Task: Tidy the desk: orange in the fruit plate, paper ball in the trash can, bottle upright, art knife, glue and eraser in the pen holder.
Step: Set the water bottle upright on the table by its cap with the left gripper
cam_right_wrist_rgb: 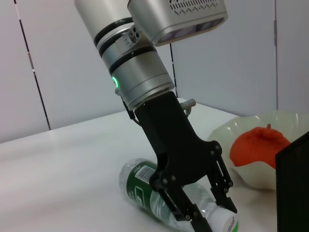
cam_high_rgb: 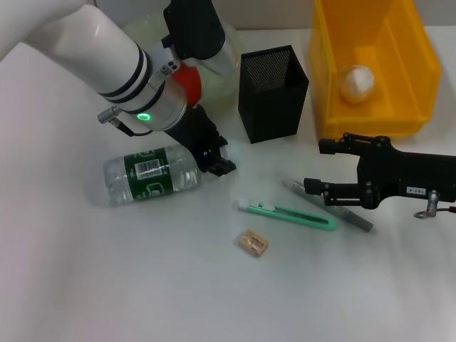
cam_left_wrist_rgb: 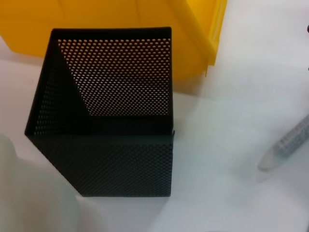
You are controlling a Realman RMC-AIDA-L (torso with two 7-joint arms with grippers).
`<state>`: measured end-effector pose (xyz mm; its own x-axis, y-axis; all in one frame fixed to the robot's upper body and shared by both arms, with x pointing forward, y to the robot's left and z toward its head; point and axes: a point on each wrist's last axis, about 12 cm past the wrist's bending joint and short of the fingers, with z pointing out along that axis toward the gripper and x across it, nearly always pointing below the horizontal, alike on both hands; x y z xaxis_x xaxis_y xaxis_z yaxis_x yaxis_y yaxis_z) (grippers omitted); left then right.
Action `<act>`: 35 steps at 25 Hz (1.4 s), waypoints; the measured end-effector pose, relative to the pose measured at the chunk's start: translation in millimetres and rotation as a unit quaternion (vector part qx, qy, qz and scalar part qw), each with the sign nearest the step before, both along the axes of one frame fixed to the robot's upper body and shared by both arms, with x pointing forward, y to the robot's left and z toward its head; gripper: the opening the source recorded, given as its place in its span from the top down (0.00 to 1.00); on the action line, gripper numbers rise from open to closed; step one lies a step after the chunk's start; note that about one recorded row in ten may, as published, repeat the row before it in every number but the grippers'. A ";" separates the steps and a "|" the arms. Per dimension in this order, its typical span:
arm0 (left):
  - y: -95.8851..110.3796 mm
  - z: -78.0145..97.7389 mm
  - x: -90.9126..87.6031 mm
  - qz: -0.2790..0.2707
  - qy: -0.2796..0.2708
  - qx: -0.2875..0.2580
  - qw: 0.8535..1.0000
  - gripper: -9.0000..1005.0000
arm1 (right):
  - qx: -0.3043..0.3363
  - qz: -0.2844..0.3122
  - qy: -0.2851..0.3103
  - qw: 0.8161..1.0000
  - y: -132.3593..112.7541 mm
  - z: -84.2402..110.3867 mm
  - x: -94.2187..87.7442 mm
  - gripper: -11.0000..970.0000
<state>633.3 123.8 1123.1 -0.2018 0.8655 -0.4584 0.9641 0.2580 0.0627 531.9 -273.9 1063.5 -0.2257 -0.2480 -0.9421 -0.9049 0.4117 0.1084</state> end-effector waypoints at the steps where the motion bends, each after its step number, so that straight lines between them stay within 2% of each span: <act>1: 0.0 0.0 -0.1 0.000 0.000 0.000 1.000 0.53 | 0.000 0.000 0.000 1.000 0.0 0.0 0.0 0.16; 35: -0.4 -1.9 -2.3 0.001 0.007 0.003 1.000 0.42 | 0.001 -0.001 0.002 1.000 -0.5 -0.4 -0.6 0.16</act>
